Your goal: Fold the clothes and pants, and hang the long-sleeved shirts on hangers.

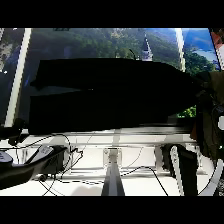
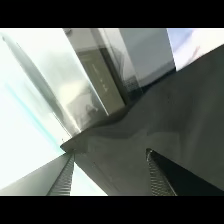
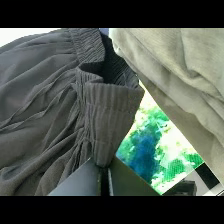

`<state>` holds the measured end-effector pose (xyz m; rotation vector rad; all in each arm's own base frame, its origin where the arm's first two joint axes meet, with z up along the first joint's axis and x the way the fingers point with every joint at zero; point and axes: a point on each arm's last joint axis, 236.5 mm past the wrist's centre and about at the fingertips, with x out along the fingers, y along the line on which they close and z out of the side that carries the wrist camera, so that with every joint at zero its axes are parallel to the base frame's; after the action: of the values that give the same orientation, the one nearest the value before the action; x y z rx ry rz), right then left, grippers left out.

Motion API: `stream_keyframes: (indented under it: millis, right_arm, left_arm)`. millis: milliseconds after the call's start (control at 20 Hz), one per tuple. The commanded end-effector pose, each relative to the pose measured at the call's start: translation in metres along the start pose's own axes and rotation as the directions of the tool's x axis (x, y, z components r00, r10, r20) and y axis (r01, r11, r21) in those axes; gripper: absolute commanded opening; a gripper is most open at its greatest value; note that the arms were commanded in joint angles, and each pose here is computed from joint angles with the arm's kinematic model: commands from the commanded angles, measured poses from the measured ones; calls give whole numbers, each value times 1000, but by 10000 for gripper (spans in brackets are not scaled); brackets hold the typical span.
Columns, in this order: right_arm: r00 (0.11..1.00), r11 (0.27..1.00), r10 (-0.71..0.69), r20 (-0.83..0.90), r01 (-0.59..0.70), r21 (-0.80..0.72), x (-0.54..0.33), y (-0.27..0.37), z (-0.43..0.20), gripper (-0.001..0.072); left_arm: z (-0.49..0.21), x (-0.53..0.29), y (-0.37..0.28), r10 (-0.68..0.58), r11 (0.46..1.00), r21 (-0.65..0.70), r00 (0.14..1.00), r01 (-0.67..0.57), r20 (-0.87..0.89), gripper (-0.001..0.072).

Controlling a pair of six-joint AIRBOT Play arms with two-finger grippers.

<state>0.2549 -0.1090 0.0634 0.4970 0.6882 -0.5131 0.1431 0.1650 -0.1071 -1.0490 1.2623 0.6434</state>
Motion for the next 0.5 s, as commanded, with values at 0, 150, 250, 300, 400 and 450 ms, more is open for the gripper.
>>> stream_keyframes:
  millis: [0, 150, 250, 300, 400, 450]
  right_arm:
    - [1000, 1000, 4, 8, -4, 0, 0, 1, 2, 16]
    - [1000, 1000, 4, 8, -4, 0, 0, 1, 2, 15]
    - [1000, 1000, 4, 8, -4, 0, 0, 1, 2, 15]
    - [1000, 1000, 4, 9, -4, 0, 0, 1, 2, 15]
    - [1000, 1000, 7, 16, -7, -1, -1, 2, 4, 15]
    - [1000, 1000, 11, 26, -10, -1, -2, 3, 7, 15]
  left_arm:
    - [8, 11, -2, -16, 1000, -21, 1000, 16, 16, 472]
    - [-1, 27, -7, -16, 1000, 17, 998, 17, -52, 338]
    - [-6, 32, -14, -15, 996, 82, 997, 22, -80, 43]
    - [-6, 32, -18, -13, 993, 112, 997, 22, -79, 9]
    - [-1, 24, -27, -17, 987, 157, 998, 28, -68, 9]
    - [5, 16, -33, -25, 981, 190, 998, 34, -49, 8]
